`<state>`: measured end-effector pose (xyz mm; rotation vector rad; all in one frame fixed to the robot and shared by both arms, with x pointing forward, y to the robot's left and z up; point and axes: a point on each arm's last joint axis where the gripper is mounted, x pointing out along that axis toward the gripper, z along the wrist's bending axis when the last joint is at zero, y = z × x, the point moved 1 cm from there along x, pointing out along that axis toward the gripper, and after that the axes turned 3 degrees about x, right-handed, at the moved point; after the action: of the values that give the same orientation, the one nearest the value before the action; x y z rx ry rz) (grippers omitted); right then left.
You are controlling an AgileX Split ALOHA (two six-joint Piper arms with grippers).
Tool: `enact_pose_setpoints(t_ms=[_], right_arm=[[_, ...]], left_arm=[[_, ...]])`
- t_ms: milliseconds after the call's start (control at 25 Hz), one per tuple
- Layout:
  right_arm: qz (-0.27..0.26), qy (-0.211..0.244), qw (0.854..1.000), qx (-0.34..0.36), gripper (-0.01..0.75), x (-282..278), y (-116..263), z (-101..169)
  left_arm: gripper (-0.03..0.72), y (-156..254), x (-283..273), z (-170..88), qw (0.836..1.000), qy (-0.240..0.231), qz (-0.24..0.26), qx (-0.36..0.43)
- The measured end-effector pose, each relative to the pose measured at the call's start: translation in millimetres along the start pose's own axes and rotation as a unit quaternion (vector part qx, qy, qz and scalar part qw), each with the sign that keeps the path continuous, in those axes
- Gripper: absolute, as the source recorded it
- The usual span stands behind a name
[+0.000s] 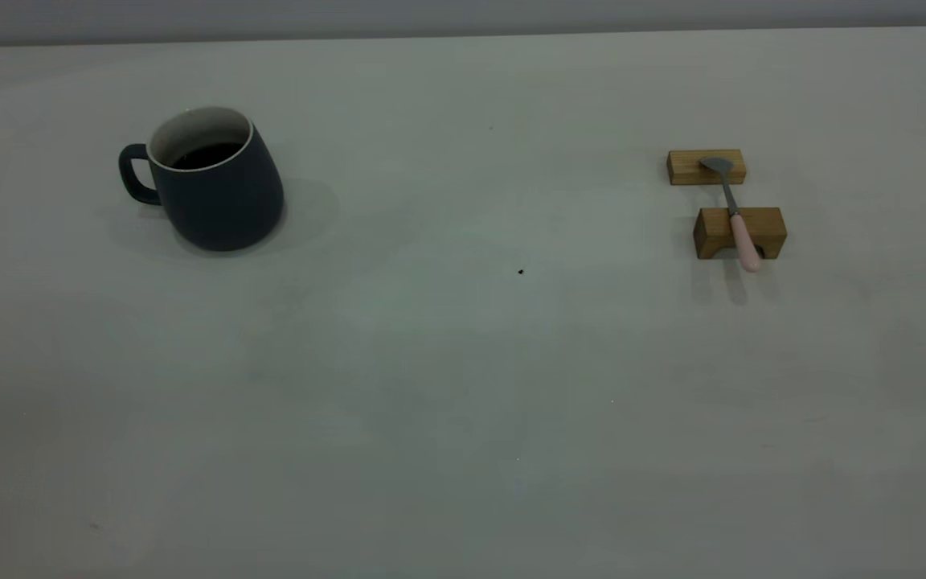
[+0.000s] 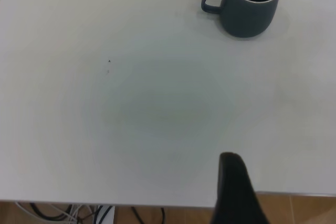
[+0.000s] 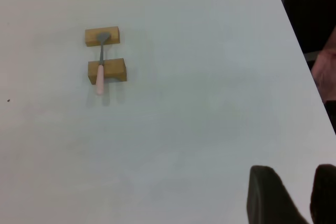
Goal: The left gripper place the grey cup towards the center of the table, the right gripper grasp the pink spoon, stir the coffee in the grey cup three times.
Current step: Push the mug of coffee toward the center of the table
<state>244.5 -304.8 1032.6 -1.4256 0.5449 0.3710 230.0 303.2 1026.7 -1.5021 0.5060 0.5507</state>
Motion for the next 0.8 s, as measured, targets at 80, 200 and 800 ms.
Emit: enact_pose_setpoints(t_ms=[80,200,800], right_arm=[[0.0,0.0,1.0,0.0,0.241,0,0,0],[0.0,0.0,1.0,0.0,0.241,0,0,0],[0.0,0.0,1.0,0.0,0.241,0,0,0]], left_arm=[[0.528,-2,1,1,1.0,-0.003,0.007,0.001],[0.528,-17,8,4,0.998,-0.02,0.057,0.009],[0.528,-121,188,7,0.958,-0.033,0.274,0.073]])
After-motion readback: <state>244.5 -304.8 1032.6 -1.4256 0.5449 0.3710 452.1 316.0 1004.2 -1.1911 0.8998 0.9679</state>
